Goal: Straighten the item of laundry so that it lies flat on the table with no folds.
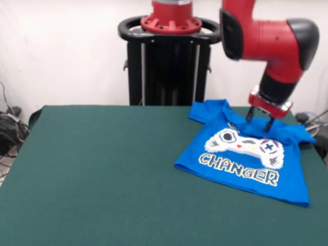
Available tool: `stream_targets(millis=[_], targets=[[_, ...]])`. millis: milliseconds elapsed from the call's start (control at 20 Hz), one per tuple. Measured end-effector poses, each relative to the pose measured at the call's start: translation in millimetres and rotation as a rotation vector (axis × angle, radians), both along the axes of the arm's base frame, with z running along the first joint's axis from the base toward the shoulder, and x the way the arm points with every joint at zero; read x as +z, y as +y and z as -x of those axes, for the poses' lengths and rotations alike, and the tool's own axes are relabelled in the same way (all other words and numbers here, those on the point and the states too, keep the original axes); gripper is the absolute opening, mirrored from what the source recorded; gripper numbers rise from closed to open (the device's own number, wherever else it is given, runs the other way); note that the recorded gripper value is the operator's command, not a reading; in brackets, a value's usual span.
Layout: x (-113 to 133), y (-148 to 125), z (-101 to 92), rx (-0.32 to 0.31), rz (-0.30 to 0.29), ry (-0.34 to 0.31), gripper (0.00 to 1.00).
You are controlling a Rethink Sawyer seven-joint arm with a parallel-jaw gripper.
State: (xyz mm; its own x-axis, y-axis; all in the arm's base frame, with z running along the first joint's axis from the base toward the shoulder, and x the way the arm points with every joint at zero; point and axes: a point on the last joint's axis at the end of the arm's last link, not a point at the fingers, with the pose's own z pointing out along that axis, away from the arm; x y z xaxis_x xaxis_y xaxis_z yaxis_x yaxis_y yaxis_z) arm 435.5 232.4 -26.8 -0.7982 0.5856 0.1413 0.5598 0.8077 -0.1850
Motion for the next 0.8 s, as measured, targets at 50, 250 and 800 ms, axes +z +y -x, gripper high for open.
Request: stream_targets(millis=[50, 250, 800], targets=[[9.9, -12.9, -11.0, -0.004, 0.021, -0.031, 1.00], [37.7, -57.6, -52.6, -0.093, 0.030, -0.104, 1.00], [59.9, -195.8, -131.1, -0.381, -0.015, -0.102, 1.00]])
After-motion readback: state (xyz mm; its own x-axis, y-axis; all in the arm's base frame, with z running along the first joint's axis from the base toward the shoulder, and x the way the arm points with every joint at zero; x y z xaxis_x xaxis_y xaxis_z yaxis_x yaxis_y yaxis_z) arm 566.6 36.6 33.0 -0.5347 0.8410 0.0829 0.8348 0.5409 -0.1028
